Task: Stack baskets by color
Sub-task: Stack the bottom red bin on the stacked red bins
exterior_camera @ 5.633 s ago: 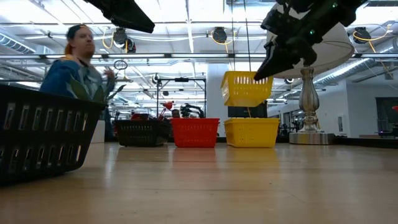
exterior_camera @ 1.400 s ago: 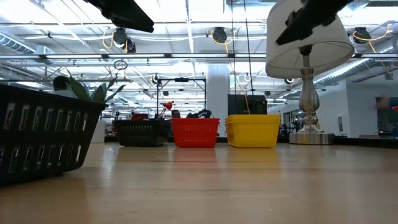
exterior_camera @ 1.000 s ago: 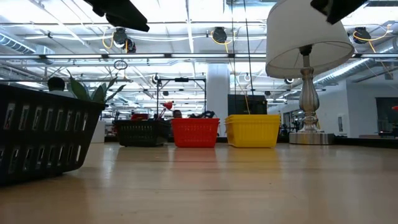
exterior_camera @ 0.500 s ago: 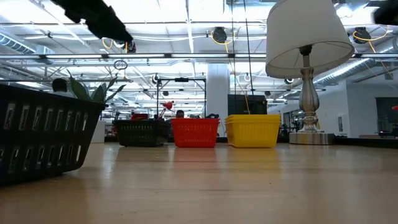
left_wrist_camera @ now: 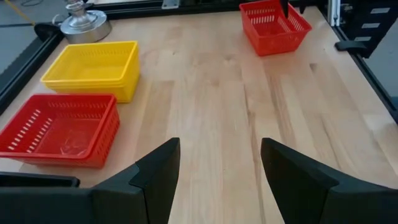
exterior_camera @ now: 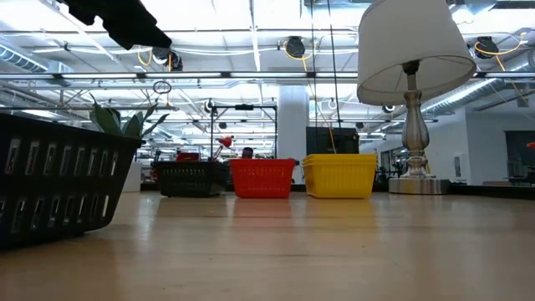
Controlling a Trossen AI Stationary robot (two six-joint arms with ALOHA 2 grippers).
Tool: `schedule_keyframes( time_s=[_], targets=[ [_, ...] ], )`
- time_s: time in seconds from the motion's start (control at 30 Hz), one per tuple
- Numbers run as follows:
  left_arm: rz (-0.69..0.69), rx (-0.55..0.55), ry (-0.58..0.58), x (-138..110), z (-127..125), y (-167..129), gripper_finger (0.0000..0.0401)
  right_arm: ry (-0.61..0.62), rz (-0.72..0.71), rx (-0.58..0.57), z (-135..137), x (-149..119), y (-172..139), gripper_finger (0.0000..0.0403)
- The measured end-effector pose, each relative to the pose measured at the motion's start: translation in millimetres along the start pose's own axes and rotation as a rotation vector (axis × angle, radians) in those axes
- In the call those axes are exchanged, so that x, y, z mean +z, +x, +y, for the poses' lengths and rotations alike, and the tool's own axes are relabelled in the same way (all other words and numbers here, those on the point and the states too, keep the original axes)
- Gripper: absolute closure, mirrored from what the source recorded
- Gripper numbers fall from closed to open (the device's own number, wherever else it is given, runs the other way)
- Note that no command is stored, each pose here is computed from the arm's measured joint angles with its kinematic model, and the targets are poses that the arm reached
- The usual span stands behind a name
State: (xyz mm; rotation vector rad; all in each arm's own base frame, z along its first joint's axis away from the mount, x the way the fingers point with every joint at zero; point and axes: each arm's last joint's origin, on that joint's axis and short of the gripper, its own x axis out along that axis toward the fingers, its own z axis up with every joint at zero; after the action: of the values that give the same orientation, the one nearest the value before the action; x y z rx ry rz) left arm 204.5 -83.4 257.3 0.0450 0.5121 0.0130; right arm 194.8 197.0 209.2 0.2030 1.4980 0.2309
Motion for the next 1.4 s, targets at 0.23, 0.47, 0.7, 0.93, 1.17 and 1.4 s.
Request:
schedule_keyframes(
  time_s=[0.23,0.47,0.7,0.93,1.17,1.4],
  targets=[
    [-0.001,0.0,0.001,0.0,-0.2,-0.1,0.0174,-0.014,-0.031,0.038,-2.1,-1.8,12.3,0.0294],
    [-0.001,0.0,0.001,0.0,-0.2,-0.1,0.0174,-0.029,-0.044,0.092,-1.9,-3.6,21.3,0.0334],
    [-0.008,-0.001,-0.003,0.9,-0.1,0.0,0.0174,-0.016,-0.073,0.118,3.7,0.3,13.3,0.035],
    [-0.009,0.0,-0.003,0.9,-0.1,0.0,0.0174,0.01,-0.14,0.083,9.1,6.6,2.6,0.031],
    [-0.01,0.006,-0.009,0.9,0.0,0.0,0.0174,0.061,-0.08,0.149,15.3,1.5,3.3,0.0278],
    [-0.009,0.007,-0.007,0.8,0.0,0.0,0.0174,0.006,-0.067,0.106,19.8,-8.5,5.3,0.026]
  ],
)
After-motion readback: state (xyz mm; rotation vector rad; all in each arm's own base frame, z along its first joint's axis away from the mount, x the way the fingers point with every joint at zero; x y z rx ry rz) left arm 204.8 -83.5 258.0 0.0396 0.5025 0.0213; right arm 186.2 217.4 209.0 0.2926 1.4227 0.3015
